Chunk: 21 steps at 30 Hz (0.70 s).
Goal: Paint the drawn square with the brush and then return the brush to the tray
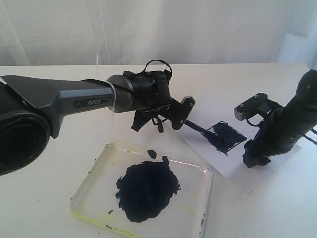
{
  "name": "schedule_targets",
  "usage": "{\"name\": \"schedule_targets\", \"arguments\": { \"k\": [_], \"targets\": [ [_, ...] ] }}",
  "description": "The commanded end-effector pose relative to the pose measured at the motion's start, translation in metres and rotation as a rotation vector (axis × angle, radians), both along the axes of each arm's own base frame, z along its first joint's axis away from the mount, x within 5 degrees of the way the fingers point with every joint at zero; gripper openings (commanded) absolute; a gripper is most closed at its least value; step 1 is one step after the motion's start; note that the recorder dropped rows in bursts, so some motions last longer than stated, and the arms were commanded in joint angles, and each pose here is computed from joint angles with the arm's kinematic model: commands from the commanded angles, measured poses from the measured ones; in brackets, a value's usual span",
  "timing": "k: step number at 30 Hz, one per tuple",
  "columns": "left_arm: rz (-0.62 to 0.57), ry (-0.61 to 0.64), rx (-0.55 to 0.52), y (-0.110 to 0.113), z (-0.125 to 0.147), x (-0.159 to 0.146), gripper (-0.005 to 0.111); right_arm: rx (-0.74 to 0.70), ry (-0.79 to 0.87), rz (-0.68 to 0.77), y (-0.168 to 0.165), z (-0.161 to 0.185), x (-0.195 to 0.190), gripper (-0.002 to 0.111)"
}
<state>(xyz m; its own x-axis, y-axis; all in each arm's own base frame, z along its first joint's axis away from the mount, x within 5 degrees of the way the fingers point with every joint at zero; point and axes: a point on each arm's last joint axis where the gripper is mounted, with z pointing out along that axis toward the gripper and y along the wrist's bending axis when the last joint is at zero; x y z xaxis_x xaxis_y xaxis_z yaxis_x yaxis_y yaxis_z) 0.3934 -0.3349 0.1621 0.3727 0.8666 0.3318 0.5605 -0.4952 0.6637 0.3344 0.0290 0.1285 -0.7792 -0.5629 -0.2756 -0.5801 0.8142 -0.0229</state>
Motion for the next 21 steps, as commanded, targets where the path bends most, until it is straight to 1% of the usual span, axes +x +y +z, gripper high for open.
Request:
{"name": "schedule_targets", "arguments": {
  "k": [1,3,6,11,16,21],
  "targets": [
    [0.008,-0.029,0.047,0.003,-0.001,0.003,0.0,-0.017,0.028,0.018,-0.002,-0.007,-0.002,0.066],
    [0.012,-0.029,0.041,0.003,-0.002,0.003,0.0,-0.017,0.028,0.018,-0.002,-0.007,-0.002,0.066],
    [0.016,-0.064,0.052,0.003,-0.001,0.006,0.0,-0.017,0.028,0.018,-0.002,-0.007,-0.002,0.066],
    [0.019,-0.085,0.075,0.005,0.0,0.007,0.0,-0.017,0.028,0.018,-0.002,-0.007,-0.002,0.066],
    [0.055,-0.174,0.062,0.007,0.007,0.011,0.0,-0.017,0.028,0.018,-0.002,-0.007,-0.002,0.066],
    [0.056,-0.189,0.073,0.007,0.008,0.012,0.0,-0.017,0.028,0.018,-0.002,-0.007,-0.002,0.066]
  ]
}}
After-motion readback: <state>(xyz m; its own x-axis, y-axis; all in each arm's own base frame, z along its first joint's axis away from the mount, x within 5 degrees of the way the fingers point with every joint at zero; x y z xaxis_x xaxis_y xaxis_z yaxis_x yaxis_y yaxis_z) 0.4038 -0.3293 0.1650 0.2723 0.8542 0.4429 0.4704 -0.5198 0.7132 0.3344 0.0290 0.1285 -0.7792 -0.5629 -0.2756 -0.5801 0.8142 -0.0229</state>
